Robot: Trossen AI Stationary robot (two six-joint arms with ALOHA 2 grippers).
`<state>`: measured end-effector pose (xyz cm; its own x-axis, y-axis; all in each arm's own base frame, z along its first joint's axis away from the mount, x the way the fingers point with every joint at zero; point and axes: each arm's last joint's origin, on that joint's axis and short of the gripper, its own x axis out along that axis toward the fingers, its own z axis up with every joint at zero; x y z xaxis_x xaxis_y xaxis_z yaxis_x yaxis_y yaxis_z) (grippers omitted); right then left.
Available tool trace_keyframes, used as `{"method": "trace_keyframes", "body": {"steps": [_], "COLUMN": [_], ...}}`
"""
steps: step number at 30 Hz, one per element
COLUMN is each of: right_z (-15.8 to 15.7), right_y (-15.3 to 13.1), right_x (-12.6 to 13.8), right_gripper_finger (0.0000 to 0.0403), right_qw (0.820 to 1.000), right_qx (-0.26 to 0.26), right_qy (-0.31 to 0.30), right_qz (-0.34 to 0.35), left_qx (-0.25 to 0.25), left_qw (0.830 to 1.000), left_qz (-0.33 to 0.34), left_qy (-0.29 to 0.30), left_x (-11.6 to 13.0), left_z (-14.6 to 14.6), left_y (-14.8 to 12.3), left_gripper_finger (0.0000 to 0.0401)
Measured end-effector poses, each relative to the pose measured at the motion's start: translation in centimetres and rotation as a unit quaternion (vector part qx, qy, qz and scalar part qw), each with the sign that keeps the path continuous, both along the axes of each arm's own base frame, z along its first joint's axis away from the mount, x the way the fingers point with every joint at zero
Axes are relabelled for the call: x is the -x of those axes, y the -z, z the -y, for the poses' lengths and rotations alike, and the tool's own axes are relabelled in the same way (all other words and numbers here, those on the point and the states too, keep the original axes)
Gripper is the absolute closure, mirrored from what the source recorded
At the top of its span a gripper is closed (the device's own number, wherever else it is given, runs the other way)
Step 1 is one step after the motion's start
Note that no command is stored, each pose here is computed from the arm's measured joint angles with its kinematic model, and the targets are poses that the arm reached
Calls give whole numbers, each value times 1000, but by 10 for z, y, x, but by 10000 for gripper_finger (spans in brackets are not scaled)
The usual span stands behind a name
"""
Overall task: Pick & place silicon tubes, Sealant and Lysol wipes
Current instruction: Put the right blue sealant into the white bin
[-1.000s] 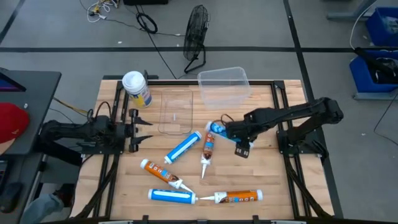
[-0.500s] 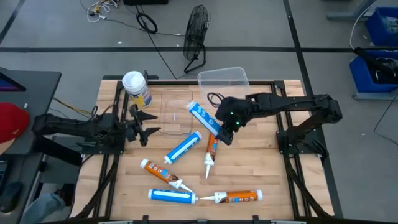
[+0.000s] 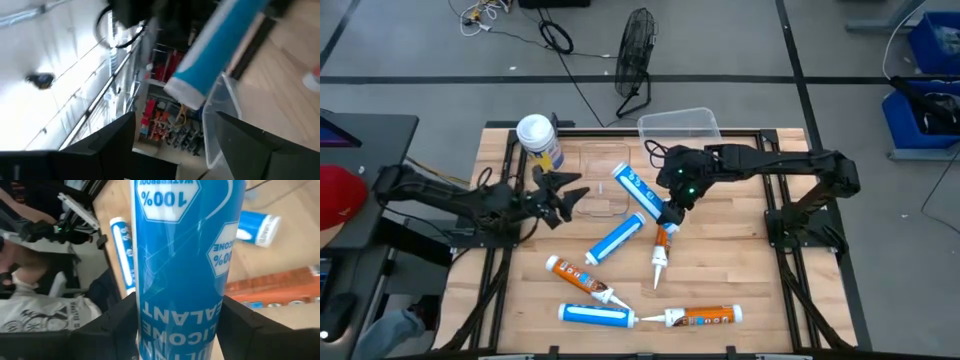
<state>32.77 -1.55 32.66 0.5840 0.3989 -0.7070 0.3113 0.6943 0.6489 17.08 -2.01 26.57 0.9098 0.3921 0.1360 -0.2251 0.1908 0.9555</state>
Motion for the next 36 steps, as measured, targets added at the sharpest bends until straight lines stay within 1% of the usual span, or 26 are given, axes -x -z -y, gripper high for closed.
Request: {"method": "trace_keyframes", "body": {"steps": [3, 6, 9, 12, 16, 25, 28, 32, 34, 36], "right_z": [3, 5, 7, 7, 6, 6, 7, 7, 8, 8], "right_y": [0, -1, -2, -2, -3, -3, -1, 1, 2, 2], "right_x": [0, -1, -2, -2, -3, -4, -6, -11, -13, -15], "right_gripper_finger": [191, 191, 191, 191, 191, 191, 191, 191, 191, 191], "right_qw": [1000, 1000, 1000, 999, 999, 998, 998, 997, 997, 996], "right_qx": [-20, -29, -30, -29, -37, -57, -67, -77, -80, -81], "right_qy": [1, 6, 8, 8, 3, 11, 15, 14, 14, 13], "right_qz": [-2, 4, 7, 13, 19, 13, 10, 15, 17, 22], "left_qx": [-34, -79, -93, -97, -129, -125, -106, -80, -68, -69], "left_qw": [998, 991, 987, 985, 979, 984, 988, 992, 994, 993], "left_qz": [-45, -99, -117, -129, -146, -111, -97, -76, -64, -66], "left_qy": [-18, -45, -64, -67, -67, -63, -53, -60, -64, -66], "left_x": [-9, -20, -28, -33, -37, -37, -38, -40, -41, -41], "left_z": [1, 2, 3, 4, 5, 6, 6, 2, 0, -1], "left_y": [4, 12, 17, 21, 25, 18, 15, 8, 4, 4], "left_gripper_finger": [126, 126, 128, 136, 151, 186, 185, 160, 139, 115]}}
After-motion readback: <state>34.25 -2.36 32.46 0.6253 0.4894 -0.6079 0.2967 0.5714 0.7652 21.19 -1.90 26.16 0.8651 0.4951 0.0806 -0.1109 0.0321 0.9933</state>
